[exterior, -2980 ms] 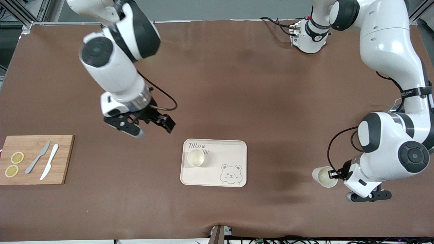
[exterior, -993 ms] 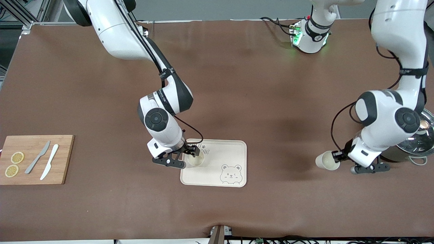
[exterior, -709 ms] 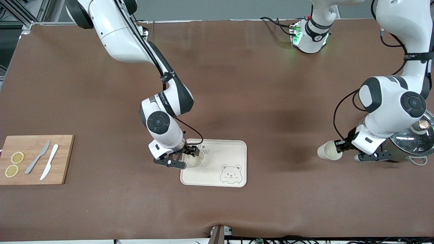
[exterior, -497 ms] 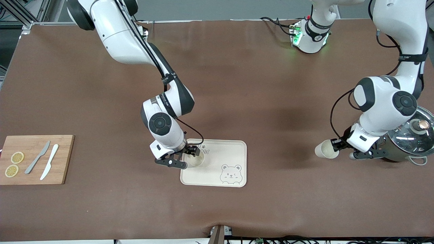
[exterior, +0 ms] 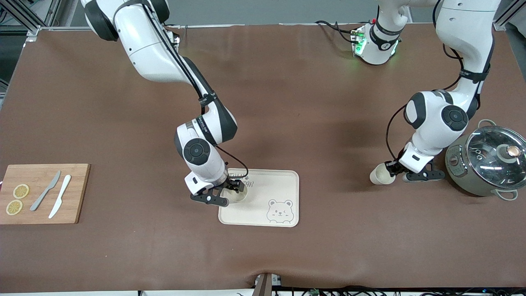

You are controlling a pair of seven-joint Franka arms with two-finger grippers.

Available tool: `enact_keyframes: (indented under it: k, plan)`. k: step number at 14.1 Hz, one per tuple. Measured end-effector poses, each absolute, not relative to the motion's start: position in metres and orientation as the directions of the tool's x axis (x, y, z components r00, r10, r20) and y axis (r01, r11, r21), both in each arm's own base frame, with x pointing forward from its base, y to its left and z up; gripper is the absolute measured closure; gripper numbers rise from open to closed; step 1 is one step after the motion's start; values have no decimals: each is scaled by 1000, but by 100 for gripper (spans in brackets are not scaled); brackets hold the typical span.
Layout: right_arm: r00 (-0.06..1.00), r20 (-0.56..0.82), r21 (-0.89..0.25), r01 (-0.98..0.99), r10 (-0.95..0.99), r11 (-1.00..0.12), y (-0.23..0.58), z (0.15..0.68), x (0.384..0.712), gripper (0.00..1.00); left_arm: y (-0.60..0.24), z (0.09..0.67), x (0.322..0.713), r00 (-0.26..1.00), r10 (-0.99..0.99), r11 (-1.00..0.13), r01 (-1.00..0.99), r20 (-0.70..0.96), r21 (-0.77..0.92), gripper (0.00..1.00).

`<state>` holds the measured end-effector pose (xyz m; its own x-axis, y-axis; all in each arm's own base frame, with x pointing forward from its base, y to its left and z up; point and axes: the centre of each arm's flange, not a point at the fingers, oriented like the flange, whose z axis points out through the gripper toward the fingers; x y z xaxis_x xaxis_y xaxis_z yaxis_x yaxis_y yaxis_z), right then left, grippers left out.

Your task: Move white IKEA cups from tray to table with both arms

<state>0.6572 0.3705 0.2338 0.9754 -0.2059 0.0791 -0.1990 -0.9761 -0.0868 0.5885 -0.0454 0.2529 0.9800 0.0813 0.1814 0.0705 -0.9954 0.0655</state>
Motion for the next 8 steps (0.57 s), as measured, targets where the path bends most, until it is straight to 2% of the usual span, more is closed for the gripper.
enact_keyframes:
  k: [8]
  plan:
    - [974, 92, -97, -197, -206, -976, 372, 232, 658, 0, -54, 250, 588, 979, 87, -995, 76, 182, 69, 97]
